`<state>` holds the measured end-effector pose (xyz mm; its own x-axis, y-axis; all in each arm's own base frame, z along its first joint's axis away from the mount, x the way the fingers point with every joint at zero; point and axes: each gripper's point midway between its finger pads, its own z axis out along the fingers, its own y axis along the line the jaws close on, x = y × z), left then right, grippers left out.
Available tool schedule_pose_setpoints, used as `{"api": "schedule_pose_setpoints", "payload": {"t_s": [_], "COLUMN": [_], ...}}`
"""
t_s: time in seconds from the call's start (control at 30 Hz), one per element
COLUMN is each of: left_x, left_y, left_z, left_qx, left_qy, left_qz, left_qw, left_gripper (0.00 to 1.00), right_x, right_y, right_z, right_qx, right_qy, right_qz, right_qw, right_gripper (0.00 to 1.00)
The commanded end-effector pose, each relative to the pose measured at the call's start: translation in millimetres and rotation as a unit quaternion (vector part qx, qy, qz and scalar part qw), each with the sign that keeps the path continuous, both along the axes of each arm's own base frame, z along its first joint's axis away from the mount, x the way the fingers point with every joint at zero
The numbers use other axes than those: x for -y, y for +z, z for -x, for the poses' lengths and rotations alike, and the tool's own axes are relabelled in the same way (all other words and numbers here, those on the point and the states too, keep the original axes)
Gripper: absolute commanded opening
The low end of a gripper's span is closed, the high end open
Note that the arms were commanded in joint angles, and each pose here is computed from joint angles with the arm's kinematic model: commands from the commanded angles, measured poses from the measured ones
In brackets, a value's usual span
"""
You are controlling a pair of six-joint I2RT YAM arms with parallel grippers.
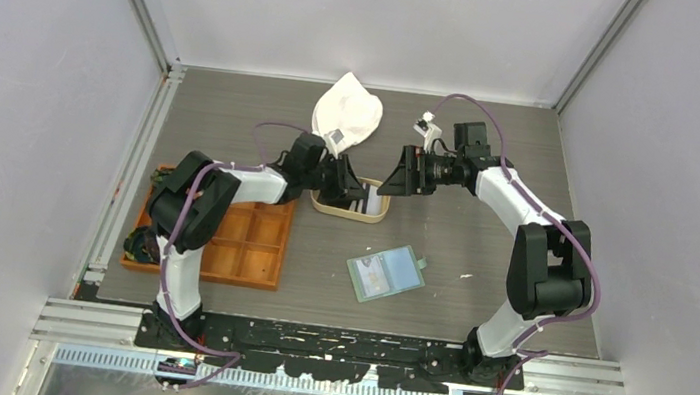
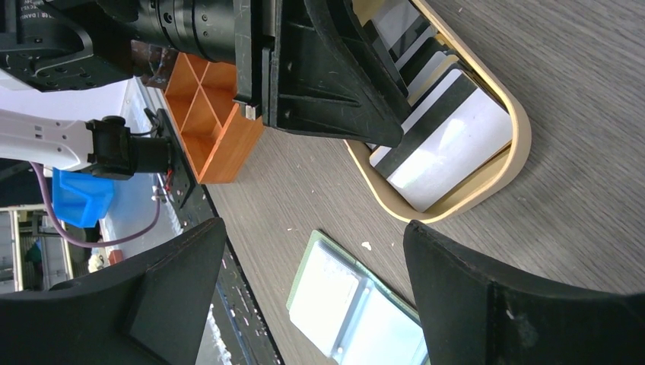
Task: Put the credit cards into the card holder
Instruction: Pick up the credit card from the storage box.
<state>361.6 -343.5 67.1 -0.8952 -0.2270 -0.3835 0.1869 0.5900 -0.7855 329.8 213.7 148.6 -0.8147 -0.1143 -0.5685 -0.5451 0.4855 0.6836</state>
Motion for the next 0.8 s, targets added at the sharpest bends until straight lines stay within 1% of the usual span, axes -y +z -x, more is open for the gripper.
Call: {"api": "schedule_pose_setpoints", "payload": {"t_s": [0.0, 0.3, 0.47, 0.53, 0.67, 0.77], "left_x": [14.8, 20.4, 26.5, 29.4, 34.1, 35.7], "left_y": [46.2, 54.6, 52.8, 51.7, 48.1, 45.3], "left_z": [-5.2, -2.7, -1.7, -1.2, -1.1, -1.8], "left_qx": [0.055, 0.06, 0.057, 0.054, 0.05, 0.046], "left_qy": [-0.016, -0.018, -0.023, -0.028, -0.033, -0.034], "left_qz": [0.032, 0.044, 0.047, 0.047, 0.047, 0.046], "left_qw": [0.998, 0.997, 0.997, 0.997, 0.997, 0.997], "left_gripper": [0.31, 0.23, 0.22, 0.23, 0.29, 0.32], "right_x": [-2.5, -2.1, -1.8, -1.5, -1.5, -1.8], "right_y": [18.6, 19.3, 19.1, 19.6, 20.0, 19.8], "right_z": [-7.3, -7.7, -7.3, -7.9, -7.7, -7.3], "right_qx": [0.017, 0.017, 0.016, 0.015, 0.015, 0.013], "right_qy": [0.005, 0.006, 0.006, 0.005, 0.006, 0.006], "right_qz": [-0.017, -0.018, -0.018, -0.019, -0.02, -0.02], "right_qw": [1.0, 1.0, 1.0, 1.0, 1.0, 1.0], "right_gripper": [0.92, 0.92, 0.92, 0.92, 0.92, 0.92]}}
